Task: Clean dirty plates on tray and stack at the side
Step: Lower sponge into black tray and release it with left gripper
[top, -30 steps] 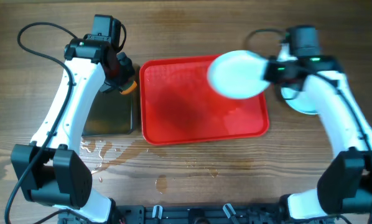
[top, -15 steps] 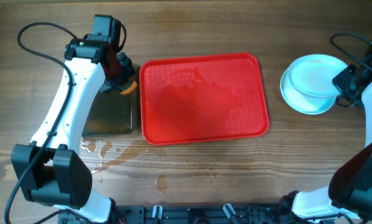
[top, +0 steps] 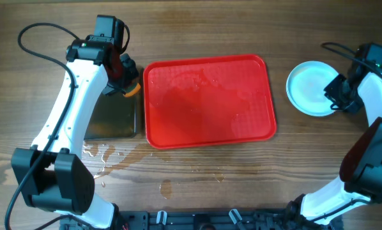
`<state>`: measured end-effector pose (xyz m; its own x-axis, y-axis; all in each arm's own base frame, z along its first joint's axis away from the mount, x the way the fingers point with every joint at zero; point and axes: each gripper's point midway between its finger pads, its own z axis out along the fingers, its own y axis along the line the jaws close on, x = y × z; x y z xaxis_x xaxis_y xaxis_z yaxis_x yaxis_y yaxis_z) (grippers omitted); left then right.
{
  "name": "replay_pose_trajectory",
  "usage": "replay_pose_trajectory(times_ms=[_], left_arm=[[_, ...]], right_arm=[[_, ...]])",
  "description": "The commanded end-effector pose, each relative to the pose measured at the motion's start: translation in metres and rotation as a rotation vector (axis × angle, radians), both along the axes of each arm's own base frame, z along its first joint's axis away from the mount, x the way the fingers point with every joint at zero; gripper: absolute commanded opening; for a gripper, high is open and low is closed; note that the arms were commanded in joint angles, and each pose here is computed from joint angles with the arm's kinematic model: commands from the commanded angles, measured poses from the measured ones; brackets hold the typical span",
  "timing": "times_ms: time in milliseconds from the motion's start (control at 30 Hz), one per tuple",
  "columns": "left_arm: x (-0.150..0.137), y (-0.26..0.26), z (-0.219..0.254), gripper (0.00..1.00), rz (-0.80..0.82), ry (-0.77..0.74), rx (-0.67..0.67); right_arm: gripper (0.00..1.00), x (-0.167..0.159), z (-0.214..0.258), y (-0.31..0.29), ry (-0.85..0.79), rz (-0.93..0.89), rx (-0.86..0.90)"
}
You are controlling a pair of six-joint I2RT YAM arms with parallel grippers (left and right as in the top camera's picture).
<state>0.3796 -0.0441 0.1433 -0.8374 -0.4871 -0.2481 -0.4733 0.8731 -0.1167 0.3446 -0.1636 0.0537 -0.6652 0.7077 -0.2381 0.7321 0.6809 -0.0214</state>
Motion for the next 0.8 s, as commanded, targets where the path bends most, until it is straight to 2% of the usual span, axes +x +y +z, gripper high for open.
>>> replay_pose_trajectory(times_ms=[0, 100, 200, 333, 367, 467, 600, 767], left_arm=[[0.001, 0.002, -0.004, 0.04, -0.012, 0.010, 0.005], [0.001, 0.002, -0.004, 0.04, -0.015, 0.010, 0.006], [0.003, 0.013, -0.004, 0.04, 0.001, 0.003, 0.064], [0.001, 0.035, -0.010, 0.04, 0.032, 0.009, 0.152], [0.001, 0.039, -0.018, 0.04, -0.007, 0.014, 0.162], [0.002, 0.046, -0.038, 0.04, -0.056, 0.011, 0.179], [0.001, 0.051, -0.069, 0.04, -0.042, -0.015, 0.178], [-0.011, 0.052, -0.102, 0.04, -0.038, -0.013, 0.177]], right_arm=[[0.36, 0.007, 0.023, 0.010, -0.060, 0.054, 0.031], [0.39, 0.018, 0.060, 0.032, -0.190, 0.121, 0.110], [0.47, 0.031, 0.099, 0.082, -0.334, 0.281, 0.219], [0.54, 0.038, 0.102, 0.125, -0.330, 0.421, 0.218], [0.57, 0.039, 0.100, 0.141, -0.315, 0.462, 0.212], [0.75, 0.043, 0.097, 0.163, -0.297, 0.525, 0.168], [0.98, 0.046, 0.098, 0.184, -0.298, 0.586, 0.131], [1.00, 0.046, 0.097, 0.182, -0.288, 0.584, 0.099]])
